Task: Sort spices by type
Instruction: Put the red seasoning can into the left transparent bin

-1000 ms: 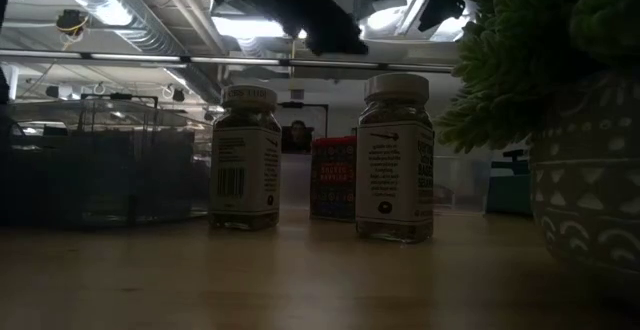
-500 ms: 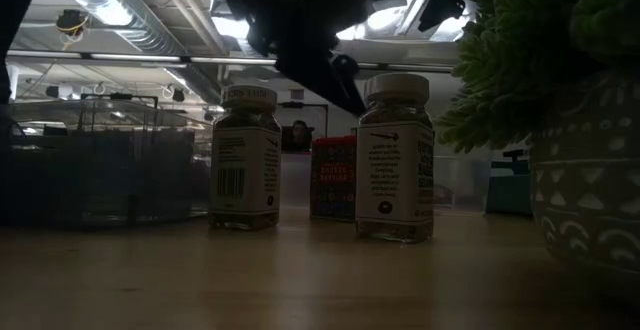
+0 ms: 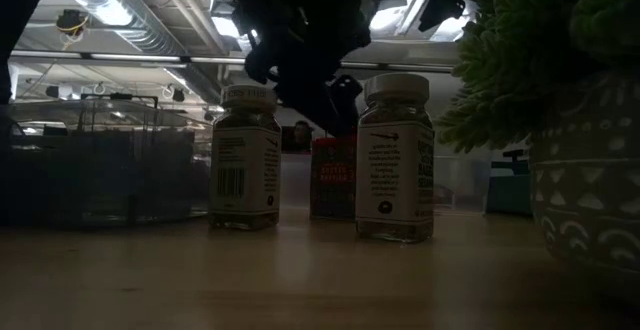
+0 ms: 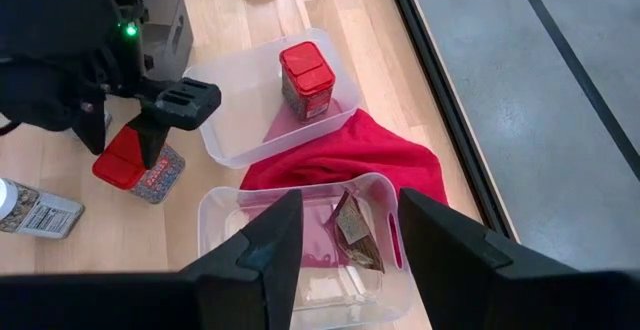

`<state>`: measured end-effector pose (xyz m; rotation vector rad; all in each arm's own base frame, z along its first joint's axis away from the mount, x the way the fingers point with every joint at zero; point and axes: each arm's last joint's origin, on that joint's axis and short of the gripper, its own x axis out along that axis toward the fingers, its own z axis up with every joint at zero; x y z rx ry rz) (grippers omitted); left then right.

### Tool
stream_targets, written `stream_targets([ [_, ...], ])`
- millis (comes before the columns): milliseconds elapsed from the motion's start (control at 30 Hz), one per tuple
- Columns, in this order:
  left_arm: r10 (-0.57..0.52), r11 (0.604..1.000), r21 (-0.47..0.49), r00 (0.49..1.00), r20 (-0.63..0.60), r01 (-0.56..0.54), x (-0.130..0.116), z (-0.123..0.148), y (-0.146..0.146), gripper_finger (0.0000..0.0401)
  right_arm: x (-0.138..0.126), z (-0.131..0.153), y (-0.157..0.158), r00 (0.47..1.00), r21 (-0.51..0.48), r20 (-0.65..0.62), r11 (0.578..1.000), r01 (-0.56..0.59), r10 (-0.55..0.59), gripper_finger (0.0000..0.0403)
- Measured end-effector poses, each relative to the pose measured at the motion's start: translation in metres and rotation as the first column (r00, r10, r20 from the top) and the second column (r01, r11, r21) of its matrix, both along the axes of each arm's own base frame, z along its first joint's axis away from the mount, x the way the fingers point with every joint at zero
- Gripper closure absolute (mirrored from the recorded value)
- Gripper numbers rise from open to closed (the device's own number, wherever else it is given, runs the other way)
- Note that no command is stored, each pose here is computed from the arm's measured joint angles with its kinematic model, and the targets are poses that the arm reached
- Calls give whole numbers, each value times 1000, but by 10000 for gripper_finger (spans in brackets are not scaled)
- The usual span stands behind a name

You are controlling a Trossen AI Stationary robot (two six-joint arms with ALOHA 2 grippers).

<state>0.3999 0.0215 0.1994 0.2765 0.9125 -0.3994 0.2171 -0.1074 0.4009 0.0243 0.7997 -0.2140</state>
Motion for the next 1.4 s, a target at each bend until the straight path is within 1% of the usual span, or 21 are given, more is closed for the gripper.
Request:
stream_targets([
  [400, -1, 1000, 0, 999, -40, 1, -3, -2, 0, 146, 0, 0, 0, 1000, 0, 0, 1000, 0, 0, 237],
  [1400, 14, 1000, 19, 998, -60, -13, -4, -4, 0, 146, 0, 0, 0, 1000, 0, 0, 1000, 0, 0, 237],
])
